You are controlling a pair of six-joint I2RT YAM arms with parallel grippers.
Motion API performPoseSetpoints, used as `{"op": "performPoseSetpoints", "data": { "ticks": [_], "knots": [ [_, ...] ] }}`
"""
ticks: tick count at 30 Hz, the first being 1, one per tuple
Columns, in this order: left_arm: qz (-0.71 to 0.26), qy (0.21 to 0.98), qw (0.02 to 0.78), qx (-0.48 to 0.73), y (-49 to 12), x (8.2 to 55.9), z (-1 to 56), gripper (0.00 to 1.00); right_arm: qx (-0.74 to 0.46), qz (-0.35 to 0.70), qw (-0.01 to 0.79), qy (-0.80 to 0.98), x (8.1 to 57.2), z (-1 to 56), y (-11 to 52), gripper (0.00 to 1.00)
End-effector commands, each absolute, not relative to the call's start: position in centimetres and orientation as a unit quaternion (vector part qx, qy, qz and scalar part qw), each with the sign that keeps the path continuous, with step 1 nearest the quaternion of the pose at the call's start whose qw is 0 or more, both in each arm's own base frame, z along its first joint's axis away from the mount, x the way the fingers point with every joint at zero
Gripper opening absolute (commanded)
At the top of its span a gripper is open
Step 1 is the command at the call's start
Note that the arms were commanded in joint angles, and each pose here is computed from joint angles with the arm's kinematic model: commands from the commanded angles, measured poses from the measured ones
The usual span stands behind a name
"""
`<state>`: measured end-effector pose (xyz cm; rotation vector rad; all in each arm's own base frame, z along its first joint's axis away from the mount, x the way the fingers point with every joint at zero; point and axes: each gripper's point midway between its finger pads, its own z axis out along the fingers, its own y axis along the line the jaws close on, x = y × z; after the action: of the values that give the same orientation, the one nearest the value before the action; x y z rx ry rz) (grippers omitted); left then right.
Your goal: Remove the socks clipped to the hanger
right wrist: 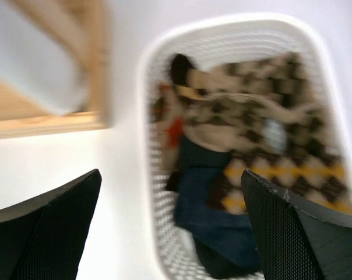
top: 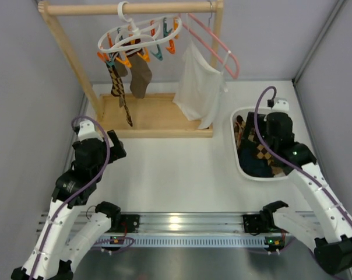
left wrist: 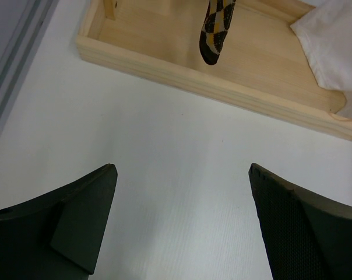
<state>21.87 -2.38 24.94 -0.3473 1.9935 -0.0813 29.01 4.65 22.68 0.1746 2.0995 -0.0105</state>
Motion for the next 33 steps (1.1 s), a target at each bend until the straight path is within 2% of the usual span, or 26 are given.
{"op": "performPoseSetpoints", "data": {
  "ticks": [1,2,3,6,7,10,11,13,14,15,16,18,20,21,22,23,25,26,29,33],
  "knots": [
    [-0.024,0.801,0.568,-0.188,-0.8,21.7,26.6,0.98,0.004,0.228,0.561,0.796,28.1,27.9,12.3,1.00],
    [-0.029,0.791,0.578,-0.197,-0.5,21.4,27.1,0.98,-0.001,0.261,0.553,0.791,27.8,26.6,13.5,0.99],
    [-0.025,0.786,0.582,-0.206,-0.1,21.2,27.2,0.98,-0.007,0.300,0.573,0.762,28.1,28.0,14.7,0.99],
    [-0.024,0.773,0.594,-0.223,0.7,20.7,27.7,0.98,-0.037,0.374,0.533,0.758,27.7,26.5,19.1,1.00],
    [-0.023,0.767,0.598,-0.230,1.0,20.5,27.9,0.98,-0.030,0.359,0.534,0.765,28.3,26.0,19.4,1.00],
    [-0.022,0.755,0.608,-0.245,1.7,20.0,28.3,0.98,-0.081,0.322,0.530,0.780,28.4,25.3,24.6,0.99],
    [-0.023,0.752,0.610,-0.248,1.8,19.9,28.4,0.98,-0.113,0.341,0.529,0.769,27.2,27.1,27.8,0.99],
    [-0.024,0.745,0.615,-0.255,2.1,19.6,28.6,0.98,-0.123,0.311,0.527,0.781,28.2,26.0,30.2,0.99],
    [-0.024,0.743,0.617,-0.257,2.2,19.4,28.7,0.98,-0.133,0.328,0.543,0.762,27.9,28.2,32.4,0.99],
    [-0.026,0.740,0.621,-0.259,2.3,19.3,28.8,0.98,-0.137,0.313,0.540,0.769,28.7,26.9,33.8,0.99],
    [-0.027,0.738,0.622,-0.260,2.3,19.2,28.9,0.98,-0.139,0.328,0.557,0.750,29.3,29.2,35.4,0.99],
    [-0.028,0.736,0.624,-0.262,2.4,19.1,28.9,0.98,-0.166,0.327,0.545,0.754,30.0,27.4,38.9,0.99],
    [-0.033,0.738,0.623,-0.258,2.2,19.1,28.8,0.98,-0.176,0.345,0.561,0.732,30.8,30.0,41.9,0.99],
    [-0.033,0.739,0.622,-0.257,2.2,19.1,28.7,0.98,-0.194,0.342,0.549,0.737,31.3,28.1,43.9,0.99],
    [-0.034,0.741,0.621,-0.255,2.1,19.2,28.7,0.98,-0.202,0.354,0.563,0.719,31.8,29.9,45.3,1.00],
    [-0.036,0.742,0.620,-0.253,1.9,19.2,28.6,0.98,-0.210,0.352,0.558,0.721,32.6,28.4,46.8,1.00],
    [-0.037,0.743,0.620,-0.251,1.9,19.2,28.6,0.98,-0.219,0.361,0.576,0.700,33.5,30.2,48.5,0.99],
    [-0.040,0.744,0.620,-0.248,1.7,19.1,28.6,0.98,-0.223,0.354,0.574,0.703,34.3,28.8,49.5,0.98],
    [-0.044,0.741,0.624,-0.246,1.7,18.9,28.7,0.98,-0.232,0.350,0.598,0.683,35.9,29.9,51.2,0.95],
    [-0.047,0.735,0.629,-0.248,1.9,18.6,29.0,0.98,-0.254,0.349,0.588,0.684,38.6,25.9,54.2,0.87]
  ]
}}
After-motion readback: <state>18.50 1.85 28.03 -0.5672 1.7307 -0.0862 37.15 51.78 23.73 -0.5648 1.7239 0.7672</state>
